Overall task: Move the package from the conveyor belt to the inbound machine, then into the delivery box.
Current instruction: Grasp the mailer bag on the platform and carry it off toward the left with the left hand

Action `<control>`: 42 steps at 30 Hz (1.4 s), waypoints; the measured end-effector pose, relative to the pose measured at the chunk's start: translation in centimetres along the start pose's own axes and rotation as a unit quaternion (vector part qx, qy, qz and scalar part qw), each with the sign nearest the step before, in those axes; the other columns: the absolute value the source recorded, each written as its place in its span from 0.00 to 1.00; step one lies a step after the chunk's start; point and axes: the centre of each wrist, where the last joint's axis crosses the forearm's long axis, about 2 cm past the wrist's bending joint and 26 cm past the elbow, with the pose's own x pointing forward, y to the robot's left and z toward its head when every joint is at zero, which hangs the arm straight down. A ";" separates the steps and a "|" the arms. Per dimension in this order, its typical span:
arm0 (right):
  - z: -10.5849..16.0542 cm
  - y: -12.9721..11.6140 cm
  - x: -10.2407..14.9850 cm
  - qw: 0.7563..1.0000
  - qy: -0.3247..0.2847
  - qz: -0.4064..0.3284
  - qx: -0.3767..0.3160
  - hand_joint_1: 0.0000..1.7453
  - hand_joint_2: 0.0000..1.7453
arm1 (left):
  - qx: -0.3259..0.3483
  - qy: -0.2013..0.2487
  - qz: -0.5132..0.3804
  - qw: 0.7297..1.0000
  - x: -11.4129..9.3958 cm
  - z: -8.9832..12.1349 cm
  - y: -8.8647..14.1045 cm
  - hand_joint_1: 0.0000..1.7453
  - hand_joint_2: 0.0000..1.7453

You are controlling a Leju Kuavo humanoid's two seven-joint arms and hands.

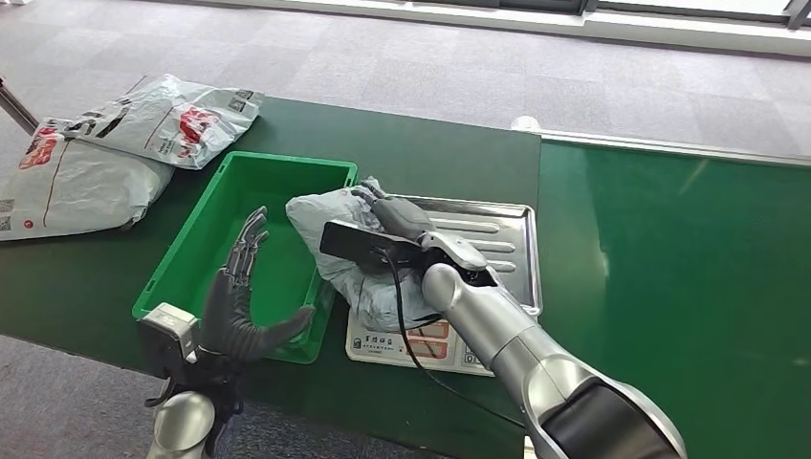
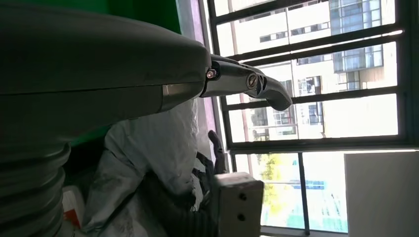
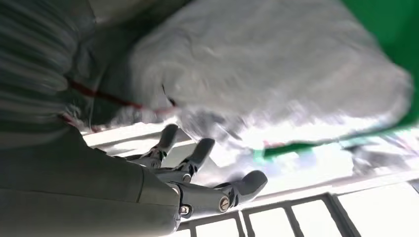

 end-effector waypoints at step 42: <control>21.2 -0.4 -6.9 0.776 -0.075 -0.214 -0.588 0.00 1.00 | -0.261 0.183 -0.350 0.881 -3.5 -11.9 -12.5 0.00 1.00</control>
